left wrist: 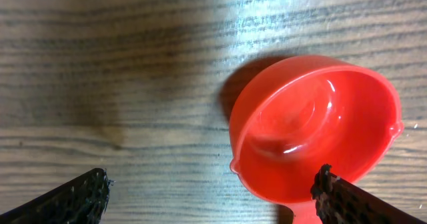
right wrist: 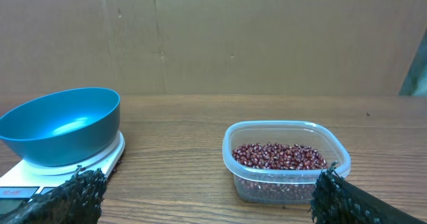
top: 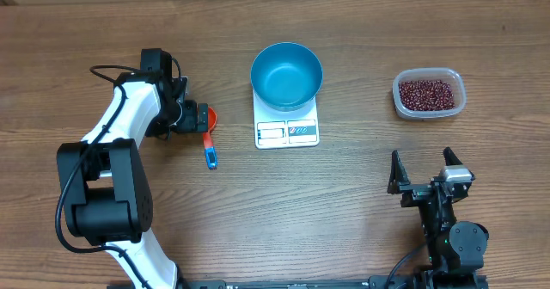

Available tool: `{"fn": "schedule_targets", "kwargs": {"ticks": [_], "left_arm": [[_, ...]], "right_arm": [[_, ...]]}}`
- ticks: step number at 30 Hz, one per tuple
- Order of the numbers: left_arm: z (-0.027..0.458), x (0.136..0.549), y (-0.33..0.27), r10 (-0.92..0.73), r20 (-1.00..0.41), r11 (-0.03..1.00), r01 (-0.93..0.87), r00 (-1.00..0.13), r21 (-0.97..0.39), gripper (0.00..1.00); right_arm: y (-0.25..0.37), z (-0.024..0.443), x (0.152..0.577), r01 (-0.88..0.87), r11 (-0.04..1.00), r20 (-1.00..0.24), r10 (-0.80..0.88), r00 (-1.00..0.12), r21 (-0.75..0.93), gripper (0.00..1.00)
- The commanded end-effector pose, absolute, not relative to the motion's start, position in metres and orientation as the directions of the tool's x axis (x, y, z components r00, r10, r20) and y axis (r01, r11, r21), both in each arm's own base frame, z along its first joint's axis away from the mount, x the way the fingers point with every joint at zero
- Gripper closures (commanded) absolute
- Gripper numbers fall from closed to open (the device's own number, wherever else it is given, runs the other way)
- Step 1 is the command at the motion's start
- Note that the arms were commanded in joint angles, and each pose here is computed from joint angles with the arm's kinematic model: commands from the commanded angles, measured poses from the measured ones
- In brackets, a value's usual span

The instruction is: Scoop item into bowl and weigh 150g on scale

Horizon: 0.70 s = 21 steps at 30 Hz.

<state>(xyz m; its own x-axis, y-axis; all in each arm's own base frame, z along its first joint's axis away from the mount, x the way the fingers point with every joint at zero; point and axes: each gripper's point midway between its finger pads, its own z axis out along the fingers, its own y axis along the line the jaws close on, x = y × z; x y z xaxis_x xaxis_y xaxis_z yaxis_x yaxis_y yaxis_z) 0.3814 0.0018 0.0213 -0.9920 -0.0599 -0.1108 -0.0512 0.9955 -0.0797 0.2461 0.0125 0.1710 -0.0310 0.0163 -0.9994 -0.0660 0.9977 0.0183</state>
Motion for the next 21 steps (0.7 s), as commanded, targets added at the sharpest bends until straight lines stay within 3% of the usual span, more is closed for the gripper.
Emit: {"fn": "schedule_targets", "kwargs": {"ticks": [1, 21], "left_arm": [[0.02, 0.382, 0.002, -0.068, -0.096, 0.995, -0.061, -0.993, -0.078, 0.0], [0.042, 0.395, 0.002, -0.062, -0.118, 0.995, -0.053, -0.991, -0.08, 0.0]], "right_arm": [[0.011, 0.17, 0.246, -0.055, 0.998, -1.0, 0.012, -0.025, 0.014, 0.0], [0.011, 0.17, 0.246, -0.055, 0.998, -1.0, 0.012, -0.025, 0.014, 0.0]]}}
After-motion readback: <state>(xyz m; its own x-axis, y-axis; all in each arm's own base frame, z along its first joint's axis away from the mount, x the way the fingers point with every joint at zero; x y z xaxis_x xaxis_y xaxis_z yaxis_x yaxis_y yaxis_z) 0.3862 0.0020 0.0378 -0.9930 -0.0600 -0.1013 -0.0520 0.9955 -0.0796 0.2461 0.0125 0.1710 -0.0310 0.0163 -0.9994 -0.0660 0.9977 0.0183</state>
